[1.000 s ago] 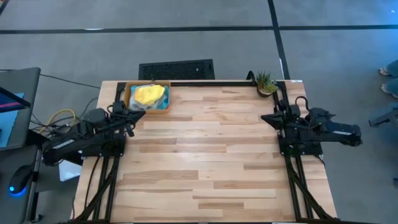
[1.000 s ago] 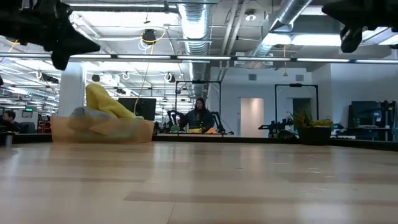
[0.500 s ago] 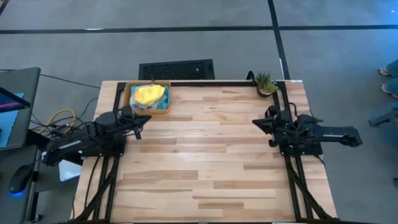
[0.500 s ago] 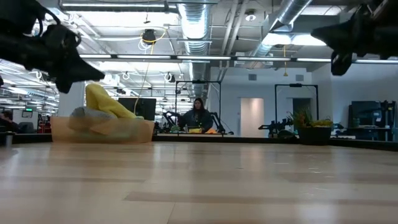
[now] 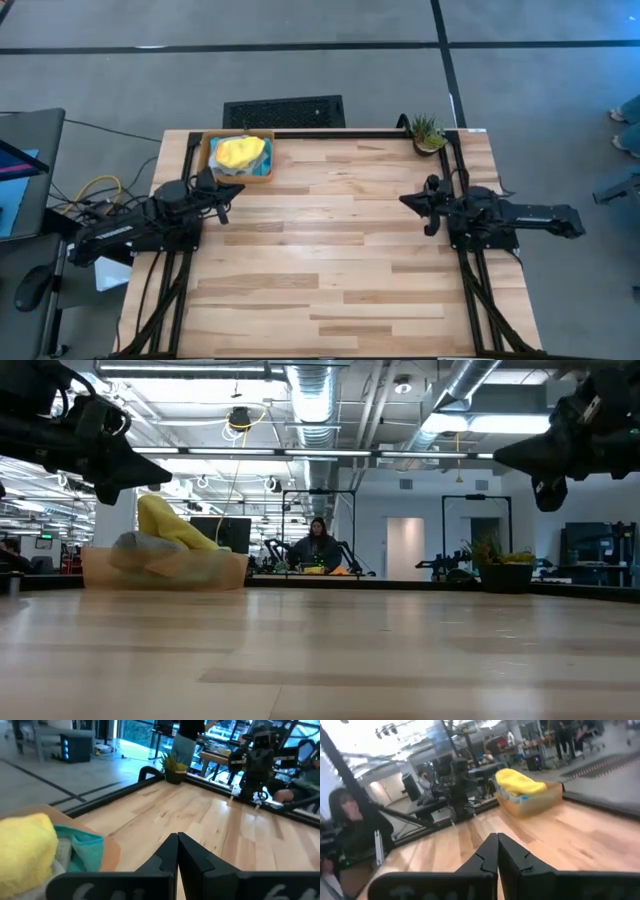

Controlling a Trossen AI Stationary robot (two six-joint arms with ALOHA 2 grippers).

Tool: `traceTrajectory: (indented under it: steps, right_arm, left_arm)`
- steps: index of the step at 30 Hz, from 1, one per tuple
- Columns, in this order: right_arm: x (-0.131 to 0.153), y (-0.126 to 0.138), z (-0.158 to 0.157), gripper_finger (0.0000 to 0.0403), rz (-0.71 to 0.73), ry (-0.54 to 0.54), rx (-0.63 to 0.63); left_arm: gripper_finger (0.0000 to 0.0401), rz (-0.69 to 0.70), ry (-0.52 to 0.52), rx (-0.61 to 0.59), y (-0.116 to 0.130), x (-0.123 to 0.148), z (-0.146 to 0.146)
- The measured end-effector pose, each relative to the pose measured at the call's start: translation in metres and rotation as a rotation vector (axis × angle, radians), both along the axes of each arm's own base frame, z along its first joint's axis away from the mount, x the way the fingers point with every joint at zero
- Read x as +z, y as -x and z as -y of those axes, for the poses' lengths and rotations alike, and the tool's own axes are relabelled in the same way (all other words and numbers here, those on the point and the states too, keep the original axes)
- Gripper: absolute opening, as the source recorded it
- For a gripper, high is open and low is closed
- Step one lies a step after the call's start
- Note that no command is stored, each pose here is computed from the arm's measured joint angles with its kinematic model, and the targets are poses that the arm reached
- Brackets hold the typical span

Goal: Fold microfiber towels
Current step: Return to Home Position

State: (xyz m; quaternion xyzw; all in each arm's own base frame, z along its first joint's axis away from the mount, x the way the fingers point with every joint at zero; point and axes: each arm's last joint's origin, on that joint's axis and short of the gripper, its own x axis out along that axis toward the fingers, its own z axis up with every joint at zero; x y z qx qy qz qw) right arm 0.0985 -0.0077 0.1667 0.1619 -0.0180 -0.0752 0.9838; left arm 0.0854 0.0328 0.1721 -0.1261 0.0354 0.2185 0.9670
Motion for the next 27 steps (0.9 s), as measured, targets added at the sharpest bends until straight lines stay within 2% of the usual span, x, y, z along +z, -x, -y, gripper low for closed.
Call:
traceTrajectory:
  steps: [2, 6, 27]
  right_arm:
    - [-0.0015, -0.0010, 0.0001, 0.0034, -0.012, -0.042, 0.000]
    - [-0.0030, -0.0022, 0.0002, 0.0040, -0.031, -0.036, 0.000]
    - [-0.0035, -0.0024, 0.0002, 0.0040, -0.035, -0.035, 0.000]
  left_arm:
    - [0.0000, -0.021, -0.045, -0.006, 0.0000, 0.0000, 0.0000]
    - [0.0000, -0.053, -0.113, -0.015, 0.0000, -0.0001, 0.0000]
    - [0.0000, -0.047, -0.089, -0.010, 0.0001, -0.0006, 0.0000]
